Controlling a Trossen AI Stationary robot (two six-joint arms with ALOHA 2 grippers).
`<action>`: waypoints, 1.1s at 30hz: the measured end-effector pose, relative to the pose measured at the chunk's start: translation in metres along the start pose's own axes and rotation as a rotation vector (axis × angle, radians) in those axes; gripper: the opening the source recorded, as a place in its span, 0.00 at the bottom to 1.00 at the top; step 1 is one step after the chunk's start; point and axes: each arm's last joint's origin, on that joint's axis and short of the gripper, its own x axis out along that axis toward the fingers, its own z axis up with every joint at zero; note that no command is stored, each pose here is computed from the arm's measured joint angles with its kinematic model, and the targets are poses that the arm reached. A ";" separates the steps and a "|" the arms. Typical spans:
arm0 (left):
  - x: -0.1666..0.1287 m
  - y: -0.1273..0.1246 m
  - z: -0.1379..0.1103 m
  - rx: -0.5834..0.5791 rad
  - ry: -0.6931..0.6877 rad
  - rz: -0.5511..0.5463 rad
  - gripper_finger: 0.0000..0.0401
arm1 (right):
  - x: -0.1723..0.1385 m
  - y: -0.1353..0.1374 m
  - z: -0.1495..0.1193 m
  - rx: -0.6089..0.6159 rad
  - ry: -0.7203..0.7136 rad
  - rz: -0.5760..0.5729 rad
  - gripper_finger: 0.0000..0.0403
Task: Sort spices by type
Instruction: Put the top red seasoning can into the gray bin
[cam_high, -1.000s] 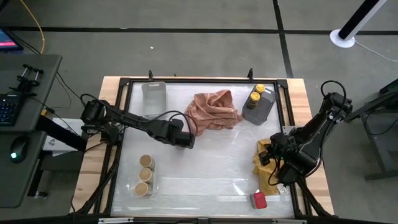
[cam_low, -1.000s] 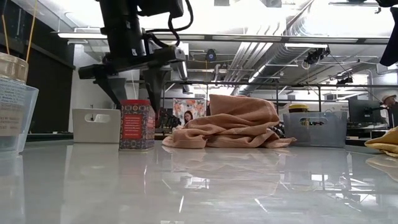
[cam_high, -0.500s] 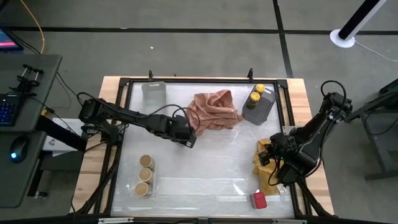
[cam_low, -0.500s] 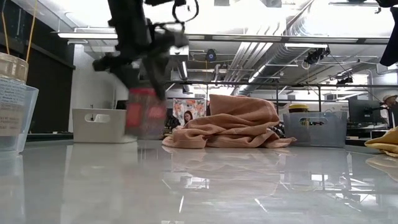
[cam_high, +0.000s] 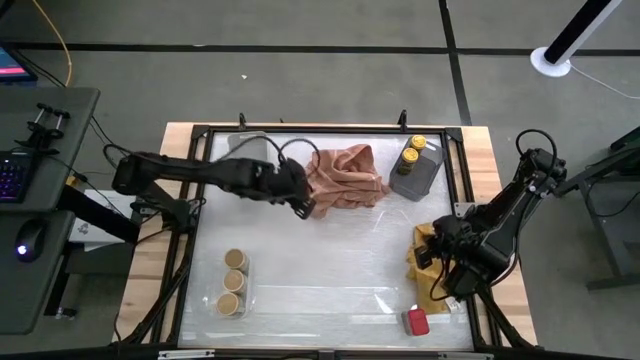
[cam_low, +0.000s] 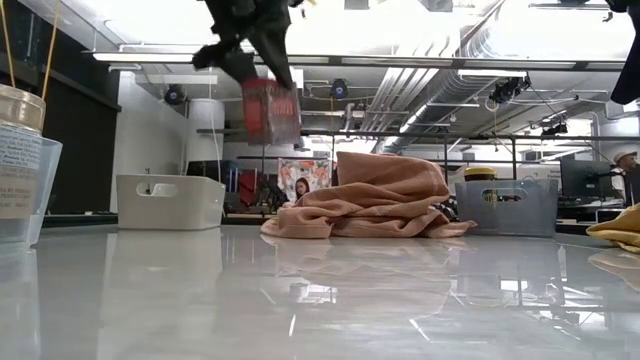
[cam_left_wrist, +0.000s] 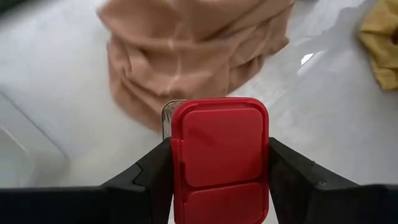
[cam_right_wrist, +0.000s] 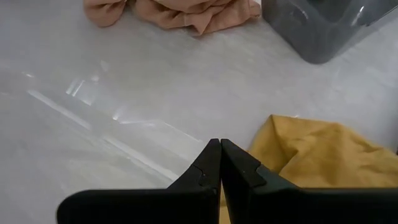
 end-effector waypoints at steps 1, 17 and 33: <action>-0.006 0.003 0.004 0.029 -0.006 -0.001 0.44 | 0.000 0.000 0.000 0.004 0.002 0.004 0.00; -0.064 0.058 0.041 0.503 0.025 0.173 0.45 | 0.008 0.009 0.008 0.091 0.009 0.010 0.00; -0.062 0.065 0.047 0.735 0.045 0.186 0.45 | 0.015 0.022 0.014 0.095 0.026 0.062 0.00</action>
